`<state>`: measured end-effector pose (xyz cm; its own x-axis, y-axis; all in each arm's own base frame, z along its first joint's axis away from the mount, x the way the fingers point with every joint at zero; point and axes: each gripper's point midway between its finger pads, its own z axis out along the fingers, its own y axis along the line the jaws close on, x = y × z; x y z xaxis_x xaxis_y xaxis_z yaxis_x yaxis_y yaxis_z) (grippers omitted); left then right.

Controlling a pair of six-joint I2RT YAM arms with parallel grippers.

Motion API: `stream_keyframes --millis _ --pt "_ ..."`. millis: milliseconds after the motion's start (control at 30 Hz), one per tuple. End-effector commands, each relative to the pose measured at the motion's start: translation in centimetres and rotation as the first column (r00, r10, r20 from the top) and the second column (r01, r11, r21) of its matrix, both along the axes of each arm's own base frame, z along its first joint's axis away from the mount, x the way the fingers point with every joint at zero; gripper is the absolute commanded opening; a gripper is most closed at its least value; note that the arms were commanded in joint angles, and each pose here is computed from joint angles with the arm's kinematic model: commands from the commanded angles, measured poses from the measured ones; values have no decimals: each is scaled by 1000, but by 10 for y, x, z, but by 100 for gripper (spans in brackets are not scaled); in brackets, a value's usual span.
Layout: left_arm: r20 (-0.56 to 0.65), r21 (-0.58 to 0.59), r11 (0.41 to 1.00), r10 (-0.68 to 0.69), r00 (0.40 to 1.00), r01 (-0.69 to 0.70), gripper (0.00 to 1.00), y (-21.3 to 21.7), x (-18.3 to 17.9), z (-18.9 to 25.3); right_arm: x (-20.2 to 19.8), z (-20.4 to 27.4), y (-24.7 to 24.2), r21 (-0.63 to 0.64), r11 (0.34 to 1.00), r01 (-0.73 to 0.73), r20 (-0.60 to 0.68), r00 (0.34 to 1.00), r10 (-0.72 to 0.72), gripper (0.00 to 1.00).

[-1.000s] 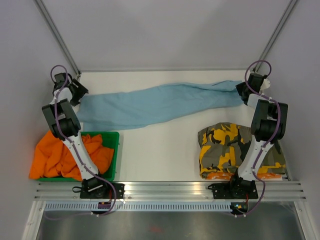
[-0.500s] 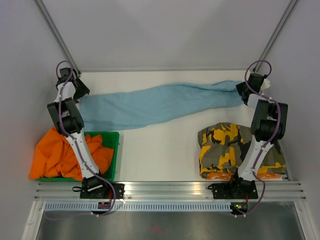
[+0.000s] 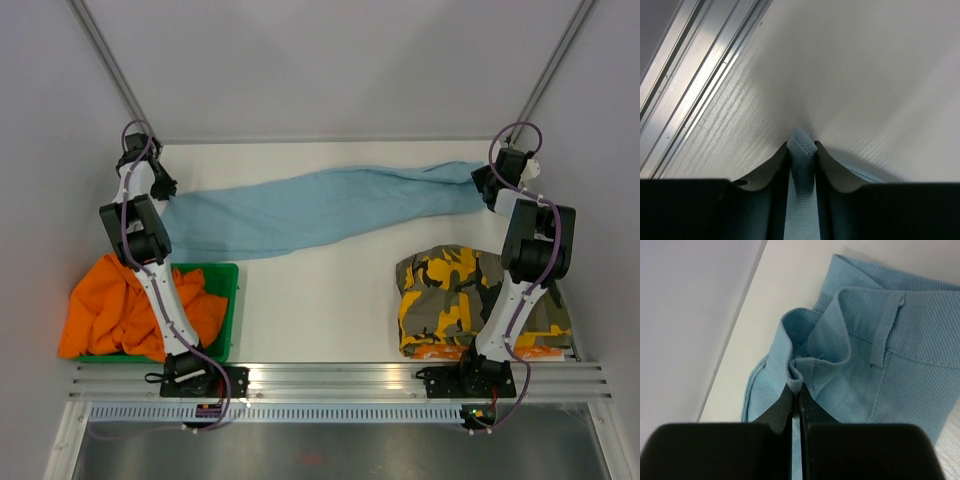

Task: Fold and stack the trousers
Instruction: Fold the trousers

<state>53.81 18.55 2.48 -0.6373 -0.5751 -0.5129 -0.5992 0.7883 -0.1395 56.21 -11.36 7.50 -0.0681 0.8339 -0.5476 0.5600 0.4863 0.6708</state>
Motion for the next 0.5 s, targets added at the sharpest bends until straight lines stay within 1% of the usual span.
stream_keyframes --millis 0,33,67,100,133,200,233,300,333,367,400,433,467 --pt "15 46 999 -10 1000 9 24 9 2 14 5 35 -1 -35 999 -2 71 997 4 0" --pt "28 63 998 -2 1000 1 11 12 2 22 6 37 0 -36 999 -4 74 997 6 0" --pt "44 87 996 13 999 -17 3 17 2 28 6 40 0 -35 999 -9 79 997 12 0" --pt "63 98 995 14 998 -20 2 18 2 38 6 43 0 -43 999 -14 81 997 18 0" --pt "108 116 993 10 994 -22 2 19 4 62 7 48 1 -45 999 -20 88 996 24 0" --pt "147 131 991 1 989 -21 2 18 4 83 7 63 2 -58 998 -36 107 993 42 0" --pt "192 145 989 -2 981 -26 2 18 3 111 5 66 3 -70 997 -44 107 993 52 0" --pt "230 156 987 -7 973 -30 2 15 -2 131 -1 87 5 -97 994 -54 129 989 66 0" --pt "253 162 986 -8 968 -34 2 14 -5 142 -8 88 5 -113 992 -62 111 991 75 0" --pt "277 173 984 -8 961 -42 2 11 -16 160 -12 93 3 -122 991 -61 111 991 75 0" --pt "303 182 982 -5 953 -52 2 10 -20 171 -20 110 2 -136 989 -56 131 989 74 0" --pt "317 186 981 -3 948 -59 2 8 -26 179 -30 104 3 -133 989 -63 106 991 78 0" --pt "336 193 979 -2 942 -66 2 5 -38 192 -38 107 -2 -143 988 -57 103 992 73 0"
